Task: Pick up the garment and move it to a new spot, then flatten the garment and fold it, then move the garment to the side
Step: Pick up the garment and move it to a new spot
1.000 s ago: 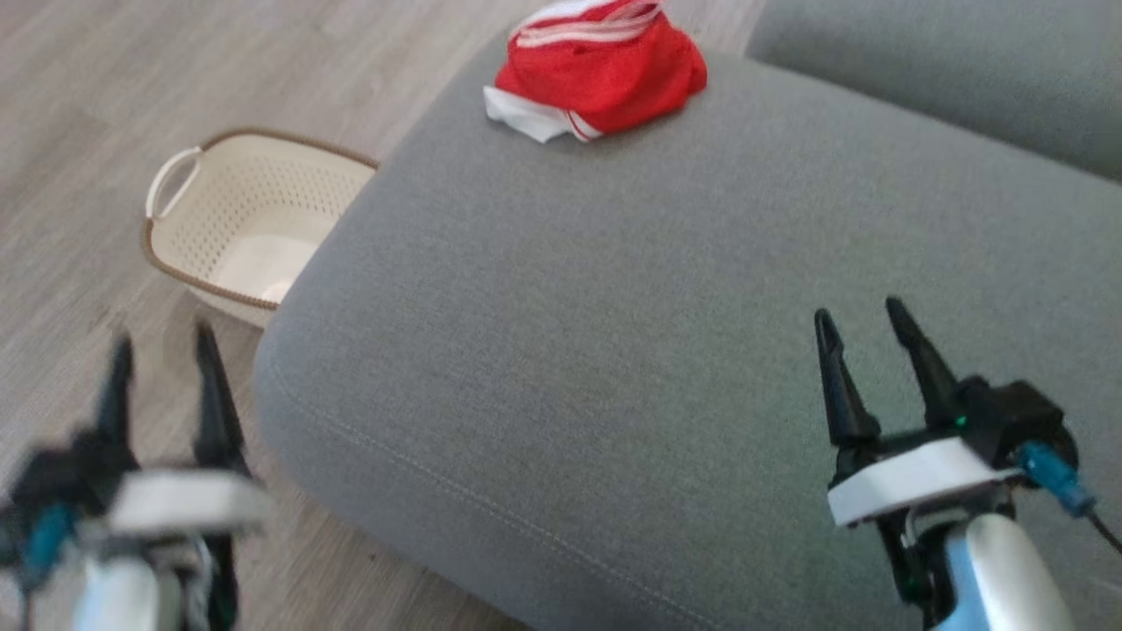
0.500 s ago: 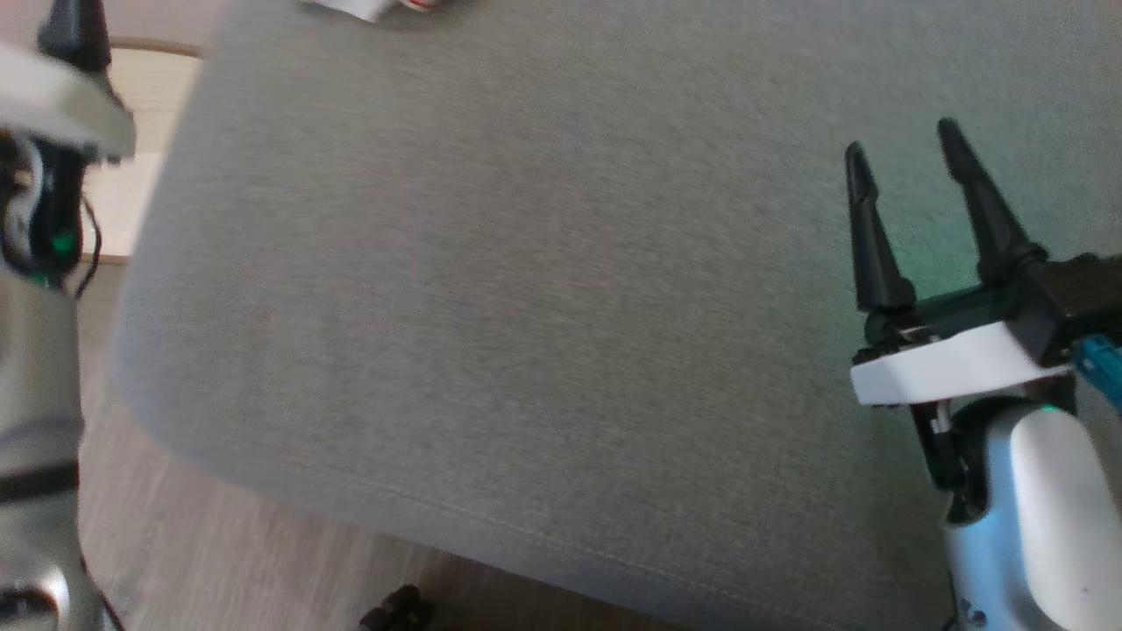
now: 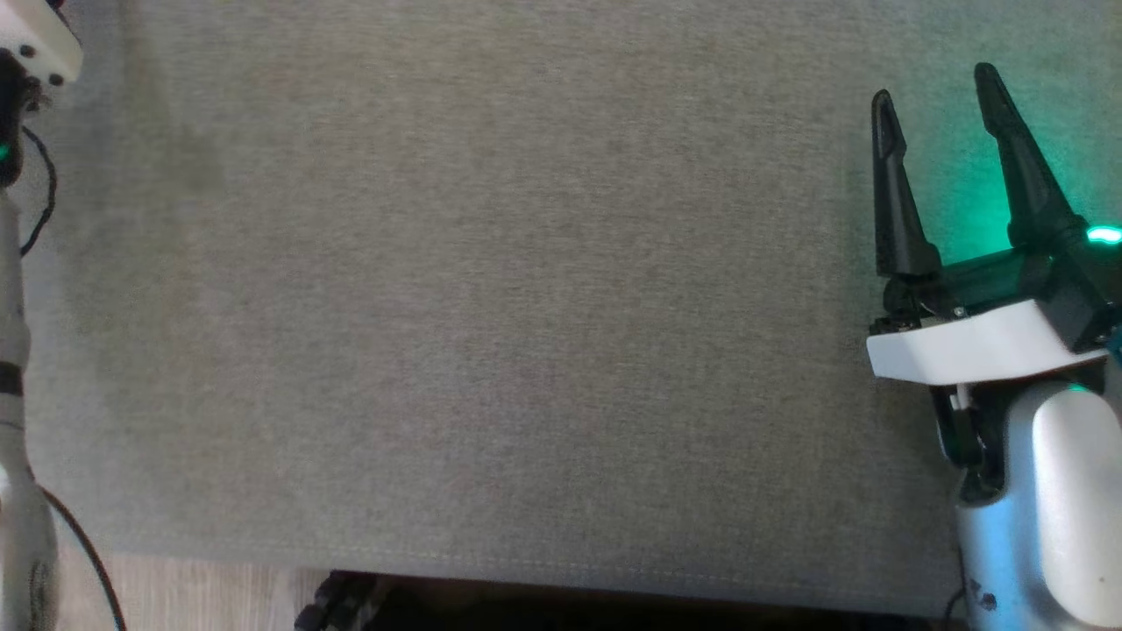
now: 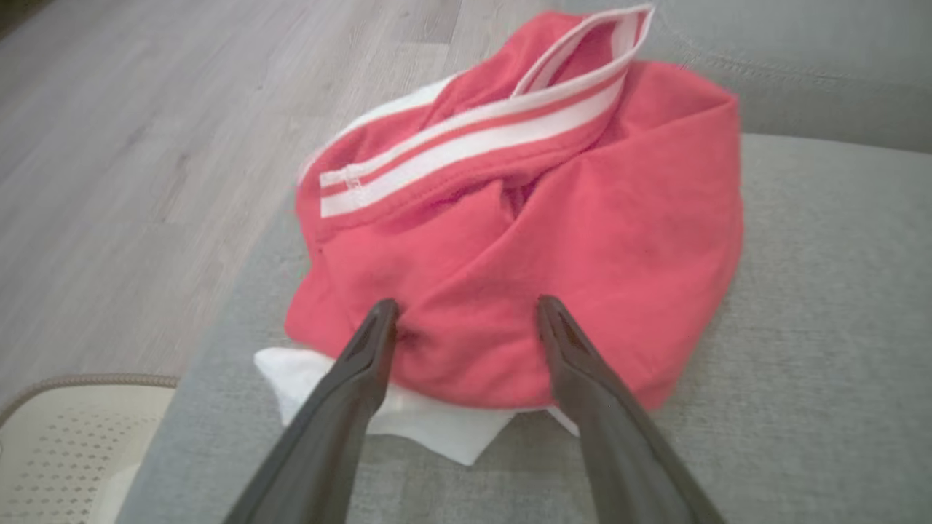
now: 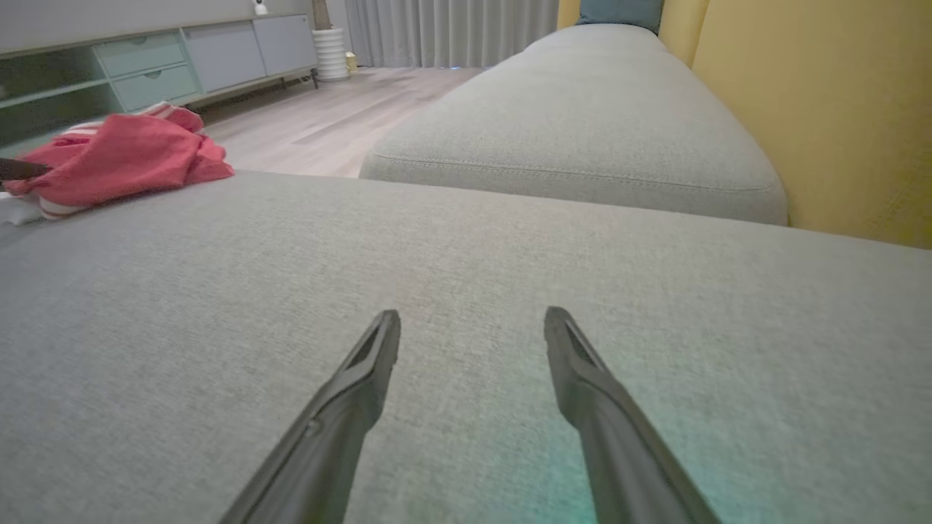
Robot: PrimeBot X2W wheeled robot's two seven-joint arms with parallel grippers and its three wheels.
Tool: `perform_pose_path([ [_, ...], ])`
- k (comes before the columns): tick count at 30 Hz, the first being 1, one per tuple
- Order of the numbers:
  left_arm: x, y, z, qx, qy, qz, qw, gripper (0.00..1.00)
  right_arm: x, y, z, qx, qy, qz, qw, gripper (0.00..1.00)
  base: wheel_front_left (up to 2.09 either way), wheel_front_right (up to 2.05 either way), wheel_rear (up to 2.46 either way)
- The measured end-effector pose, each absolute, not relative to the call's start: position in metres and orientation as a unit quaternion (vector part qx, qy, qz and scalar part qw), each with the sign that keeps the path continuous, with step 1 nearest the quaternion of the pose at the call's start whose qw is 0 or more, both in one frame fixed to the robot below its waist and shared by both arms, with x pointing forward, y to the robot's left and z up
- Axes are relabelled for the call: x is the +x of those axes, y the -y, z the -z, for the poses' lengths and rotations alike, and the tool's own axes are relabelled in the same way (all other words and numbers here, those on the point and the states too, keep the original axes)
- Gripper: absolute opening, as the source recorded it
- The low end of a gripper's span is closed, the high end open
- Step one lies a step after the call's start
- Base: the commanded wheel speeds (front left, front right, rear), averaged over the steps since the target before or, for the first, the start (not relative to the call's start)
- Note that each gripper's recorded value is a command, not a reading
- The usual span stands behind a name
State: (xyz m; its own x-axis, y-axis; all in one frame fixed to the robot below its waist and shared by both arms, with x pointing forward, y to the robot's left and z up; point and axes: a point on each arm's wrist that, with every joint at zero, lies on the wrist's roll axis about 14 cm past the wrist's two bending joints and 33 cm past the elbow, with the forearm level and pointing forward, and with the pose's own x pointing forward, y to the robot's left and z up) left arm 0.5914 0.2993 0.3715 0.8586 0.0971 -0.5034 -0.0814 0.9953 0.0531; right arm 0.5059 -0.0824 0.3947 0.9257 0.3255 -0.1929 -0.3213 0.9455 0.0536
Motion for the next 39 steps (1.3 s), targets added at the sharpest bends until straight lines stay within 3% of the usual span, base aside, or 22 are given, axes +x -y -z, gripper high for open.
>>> perform_pose_path([
  [5,0.592,-0.307,-0.358,0.011,-0.276,-0.068,0.959,1.0,0.504,0.092,-0.393,0.009,-0.101,-0.153,0.983,1.0,0.0,0.0,0.0],
  [6,0.591,-0.309,-0.359,0.012,-0.276,-0.071,0.958,0.92,0.504,0.093,-0.395,0.008,-0.098,-0.153,0.983,1.0,0.0,0.0,0.0],
  [8,0.589,-0.313,-0.361,0.013,-0.274,-0.075,0.959,0.04,0.503,0.093,-0.398,0.007,-0.096,-0.153,0.983,1.0,0.0,0.0,0.0],
  [9,0.588,-0.313,-0.363,0.014,-0.271,-0.076,0.959,0.0,0.502,0.093,-0.399,0.008,-0.095,-0.153,0.984,1.0,0.0,0.0,0.0],
  [17,0.589,-0.313,-0.396,0.033,-0.233,-0.069,0.969,0.0,0.499,0.092,-0.416,0.018,-0.076,-0.153,0.985,1.0,0.0,0.0,0.0],
  [26,0.601,-0.308,-0.516,0.095,-0.115,-0.037,0.988,0.0,0.482,0.102,-0.465,0.039,-0.023,-0.141,0.989,1.0,0.0,0.0,0.0],
  [34,0.598,-0.238,-0.627,0.141,0.0,0.047,0.989,0.0,0.444,0.141,-0.498,0.041,0.005,-0.089,0.995,1.0,0.0,0.0,0.0],
  [39,0.585,-0.143,-0.662,0.159,0.05,0.149,0.975,0.0,0.419,0.173,-0.515,0.038,0.024,-0.045,0.998,1.0,0.0,0.0,0.0],
])
